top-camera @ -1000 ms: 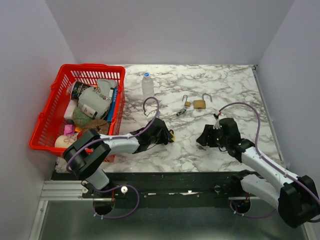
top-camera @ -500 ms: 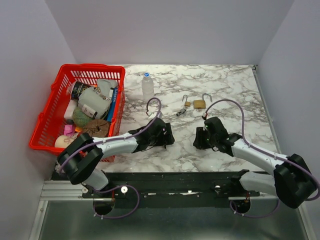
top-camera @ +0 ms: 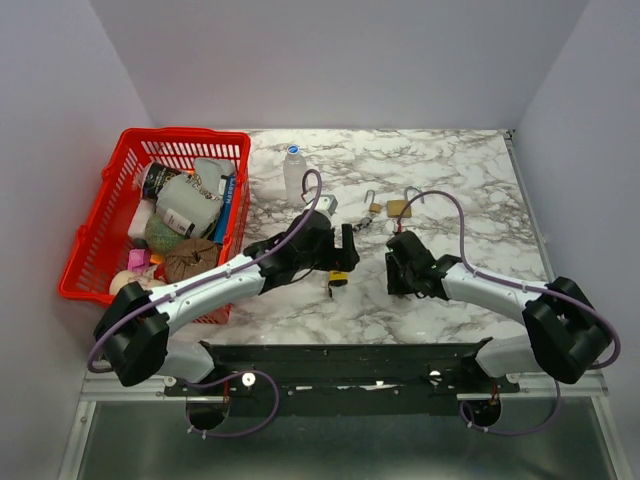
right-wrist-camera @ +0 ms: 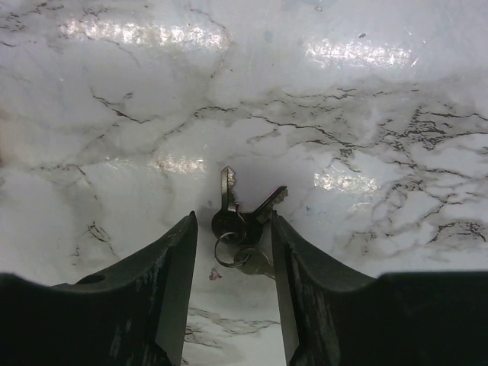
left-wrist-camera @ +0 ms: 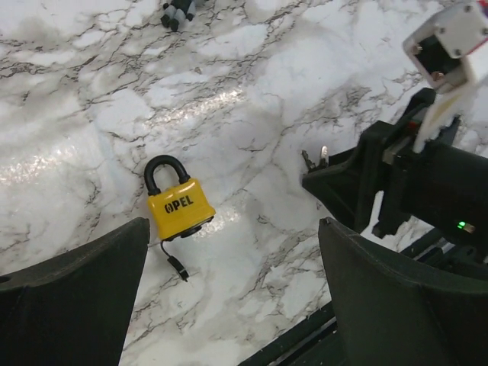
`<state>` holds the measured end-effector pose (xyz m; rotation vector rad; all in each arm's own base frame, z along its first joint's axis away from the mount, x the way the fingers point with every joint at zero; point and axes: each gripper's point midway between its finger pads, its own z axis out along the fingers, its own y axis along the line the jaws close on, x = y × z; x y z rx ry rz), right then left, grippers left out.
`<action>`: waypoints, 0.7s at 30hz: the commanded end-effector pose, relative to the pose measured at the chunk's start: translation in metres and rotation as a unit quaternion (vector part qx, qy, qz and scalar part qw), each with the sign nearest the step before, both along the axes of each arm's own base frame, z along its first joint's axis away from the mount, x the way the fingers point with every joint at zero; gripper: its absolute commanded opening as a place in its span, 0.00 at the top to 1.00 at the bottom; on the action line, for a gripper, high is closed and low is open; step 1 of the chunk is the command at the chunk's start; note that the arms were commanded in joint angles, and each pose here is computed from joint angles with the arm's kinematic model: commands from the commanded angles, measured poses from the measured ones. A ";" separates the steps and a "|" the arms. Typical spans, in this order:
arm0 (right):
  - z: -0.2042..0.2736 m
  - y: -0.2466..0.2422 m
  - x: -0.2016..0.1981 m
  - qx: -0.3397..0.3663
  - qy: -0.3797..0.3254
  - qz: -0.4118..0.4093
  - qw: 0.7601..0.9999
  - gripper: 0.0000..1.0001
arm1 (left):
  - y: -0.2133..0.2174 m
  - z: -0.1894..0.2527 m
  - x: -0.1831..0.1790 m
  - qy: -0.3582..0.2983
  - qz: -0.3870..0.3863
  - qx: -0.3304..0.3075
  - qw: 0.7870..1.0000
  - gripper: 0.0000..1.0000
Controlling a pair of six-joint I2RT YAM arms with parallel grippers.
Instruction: Unlock with the key
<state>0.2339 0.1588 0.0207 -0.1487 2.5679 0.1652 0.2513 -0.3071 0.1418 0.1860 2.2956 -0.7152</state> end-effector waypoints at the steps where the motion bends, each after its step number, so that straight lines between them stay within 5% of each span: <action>1: -0.003 -0.008 0.002 -0.048 0.006 -0.029 0.998 0.51 | -0.004 0.027 -0.014 -0.007 -0.050 -0.023 0.998 0.01; 12: -0.010 -0.007 -0.005 -0.052 0.022 -0.042 0.998 0.79 | 0.010 0.096 0.009 -0.058 -0.076 -0.045 0.994 0.01; 21: 0.024 0.012 0.003 0.016 -0.025 -0.028 0.999 0.86 | -0.016 0.089 0.016 -0.026 -0.091 -0.086 0.992 0.01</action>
